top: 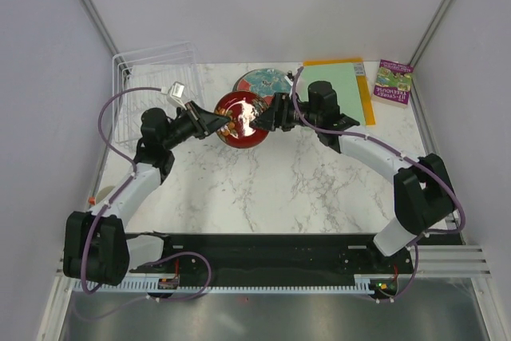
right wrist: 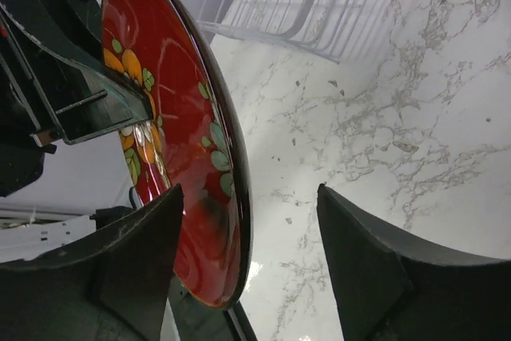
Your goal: Unload the plates from the dish rack
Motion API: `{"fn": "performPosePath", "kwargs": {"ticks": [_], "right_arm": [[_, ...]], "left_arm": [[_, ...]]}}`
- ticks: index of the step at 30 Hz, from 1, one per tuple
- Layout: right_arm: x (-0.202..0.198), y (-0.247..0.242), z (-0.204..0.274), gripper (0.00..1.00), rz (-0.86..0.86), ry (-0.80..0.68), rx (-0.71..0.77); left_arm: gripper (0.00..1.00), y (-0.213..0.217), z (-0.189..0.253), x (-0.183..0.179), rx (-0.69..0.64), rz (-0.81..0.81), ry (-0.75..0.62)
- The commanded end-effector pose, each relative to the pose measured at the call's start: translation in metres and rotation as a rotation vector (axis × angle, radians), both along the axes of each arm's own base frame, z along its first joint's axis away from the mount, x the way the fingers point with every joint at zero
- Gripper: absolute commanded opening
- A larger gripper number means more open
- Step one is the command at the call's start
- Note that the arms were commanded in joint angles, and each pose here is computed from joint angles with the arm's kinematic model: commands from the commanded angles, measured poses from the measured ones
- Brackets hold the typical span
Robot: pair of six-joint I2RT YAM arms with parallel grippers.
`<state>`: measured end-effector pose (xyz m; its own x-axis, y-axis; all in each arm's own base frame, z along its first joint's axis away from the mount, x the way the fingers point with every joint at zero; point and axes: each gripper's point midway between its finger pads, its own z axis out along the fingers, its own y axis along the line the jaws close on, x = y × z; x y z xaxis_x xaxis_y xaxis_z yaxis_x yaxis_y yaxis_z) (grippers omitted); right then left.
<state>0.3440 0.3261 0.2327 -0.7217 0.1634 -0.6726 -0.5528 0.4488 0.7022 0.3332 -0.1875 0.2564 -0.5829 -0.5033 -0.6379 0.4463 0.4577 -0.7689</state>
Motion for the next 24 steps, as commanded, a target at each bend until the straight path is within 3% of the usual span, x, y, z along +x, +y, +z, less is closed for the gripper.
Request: {"fn": "performPosePath", "kwargs": {"ticks": [1, 2, 4, 7, 8, 11, 15, 17, 18, 19, 21, 22, 24], "right_arm": [[0.004, 0.013, 0.026, 0.60, 0.053, -0.070, 0.069], [0.005, 0.014, 0.024, 0.32, 0.050, -0.068, 0.066], [0.011, 0.014, 0.026, 0.00, 0.038, -0.090, 0.054], [0.023, 0.007, 0.023, 0.00, -0.029, -0.114, -0.018], [0.030, 0.002, 0.021, 0.00, -0.066, -0.124, -0.050], [0.055, -0.012, 0.023, 0.00, -0.156, -0.165, -0.124], [0.101, -0.036, 0.027, 0.00, -0.270, -0.185, -0.192], [0.126, -0.048, 0.007, 0.00, -0.299, -0.143, -0.223], [0.141, -0.051, 0.019, 0.00, -0.317, -0.163, -0.209], [0.156, -0.058, -0.002, 0.00, -0.326, -0.120, -0.229], [0.180, -0.059, 0.007, 0.00, -0.337, -0.128, -0.203], [0.194, -0.062, -0.019, 0.00, -0.341, -0.079, -0.222], [0.213, -0.061, -0.012, 0.00, -0.346, -0.080, -0.190]], "left_arm": [[0.02, -0.013, 0.028, -0.004, -0.071, -0.057, -0.086], [0.02, -0.013, 0.026, -0.003, -0.067, -0.057, -0.085], [0.02, -0.013, 0.021, -0.001, -0.061, -0.055, -0.080], [0.22, -0.008, 0.011, 0.004, -0.008, -0.021, -0.065], [0.43, -0.005, 0.003, 0.007, 0.019, 0.007, -0.032], [0.58, 0.014, -0.005, 0.019, 0.119, 0.129, -0.034], [0.64, 0.061, -0.034, 0.025, 0.323, 0.374, 0.043], [0.67, 0.085, -0.032, 0.025, 0.401, 0.486, 0.020], [0.67, 0.090, -0.034, 0.022, 0.424, 0.502, 0.023], [0.67, 0.093, -0.031, 0.021, 0.441, 0.512, 0.005], [0.67, 0.098, -0.026, 0.015, 0.449, 0.533, -0.017], [0.67, 0.099, -0.026, 0.013, 0.460, 0.531, -0.026], [0.67, 0.103, -0.021, 0.008, 0.465, 0.550, -0.047]]}}
